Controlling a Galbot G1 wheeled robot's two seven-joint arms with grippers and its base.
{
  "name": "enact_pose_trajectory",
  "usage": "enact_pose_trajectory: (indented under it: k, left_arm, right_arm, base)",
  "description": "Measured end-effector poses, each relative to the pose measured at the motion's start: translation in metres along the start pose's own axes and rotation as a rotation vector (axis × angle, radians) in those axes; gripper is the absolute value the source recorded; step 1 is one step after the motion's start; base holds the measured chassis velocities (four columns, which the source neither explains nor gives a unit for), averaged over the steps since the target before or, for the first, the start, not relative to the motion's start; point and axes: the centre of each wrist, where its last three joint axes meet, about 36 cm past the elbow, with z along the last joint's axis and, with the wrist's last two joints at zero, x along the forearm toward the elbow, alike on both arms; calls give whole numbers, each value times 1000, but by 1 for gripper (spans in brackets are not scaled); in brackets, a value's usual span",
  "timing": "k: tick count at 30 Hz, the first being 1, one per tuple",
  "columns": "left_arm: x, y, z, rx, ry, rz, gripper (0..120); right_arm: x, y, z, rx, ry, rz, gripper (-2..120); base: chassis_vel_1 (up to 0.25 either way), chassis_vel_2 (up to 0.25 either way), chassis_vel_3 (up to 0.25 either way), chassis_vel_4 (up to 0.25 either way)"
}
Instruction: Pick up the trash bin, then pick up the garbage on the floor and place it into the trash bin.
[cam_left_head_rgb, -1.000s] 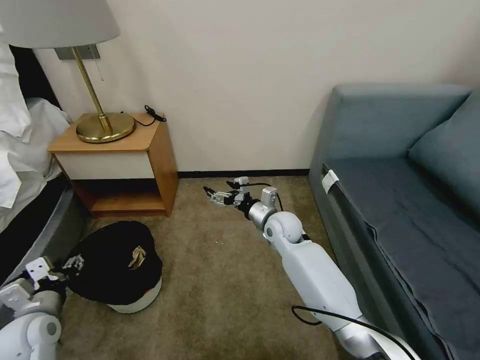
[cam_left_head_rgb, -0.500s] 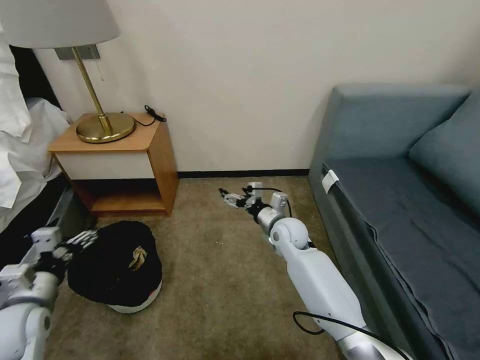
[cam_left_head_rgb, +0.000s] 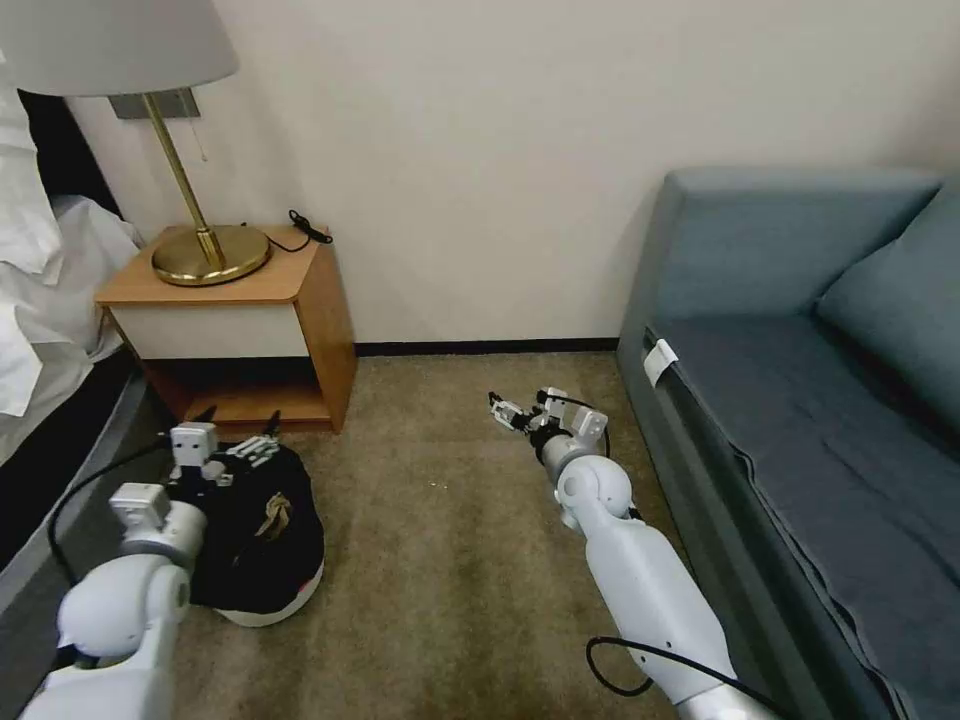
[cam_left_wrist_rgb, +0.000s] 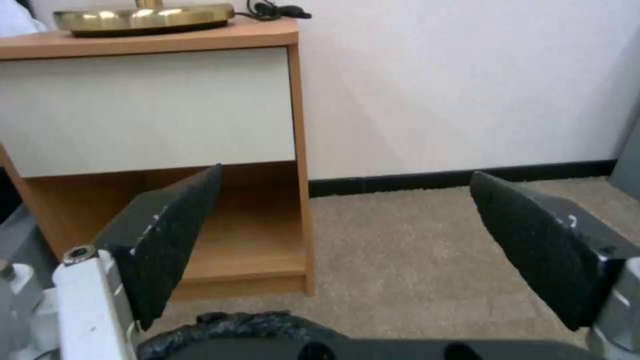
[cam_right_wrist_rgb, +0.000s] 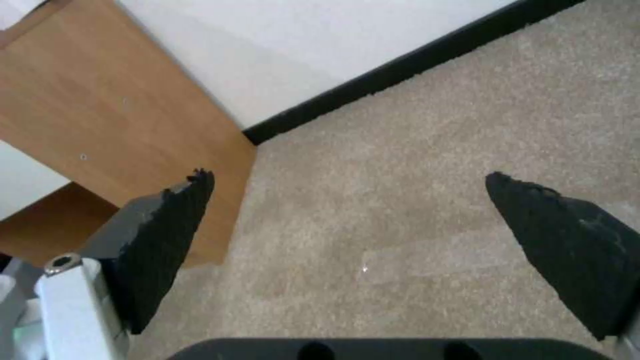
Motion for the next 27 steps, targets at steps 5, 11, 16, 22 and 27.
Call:
enact_pose_trajectory:
  k: [5,11,16,22,27]
  left_arm:
    - [0,0,0,1,2,-2,100]
    - [0,0,0,2,3,-4,100]
    - [1,1,0,3,3,-6,100]
    - [1,1,1,3,4,-7,100]
    - [1,1,1,4,4,-7,100]
  right_arm:
    - [0,0,0,0,0,-2,100]
    - [0,0,0,1,0,-4,100]
    - [0,0,0,2,0,-6,100]
    - [0,1,0,4,-1,-7,100]
    - [0,1,0,4,-1,-8,100]
  base:
    - [0,0,0,0]
    - [0,0,0,0]
    - [0,0,0,0]
    - [0,0,0,0]
    - [0,0,0,0]
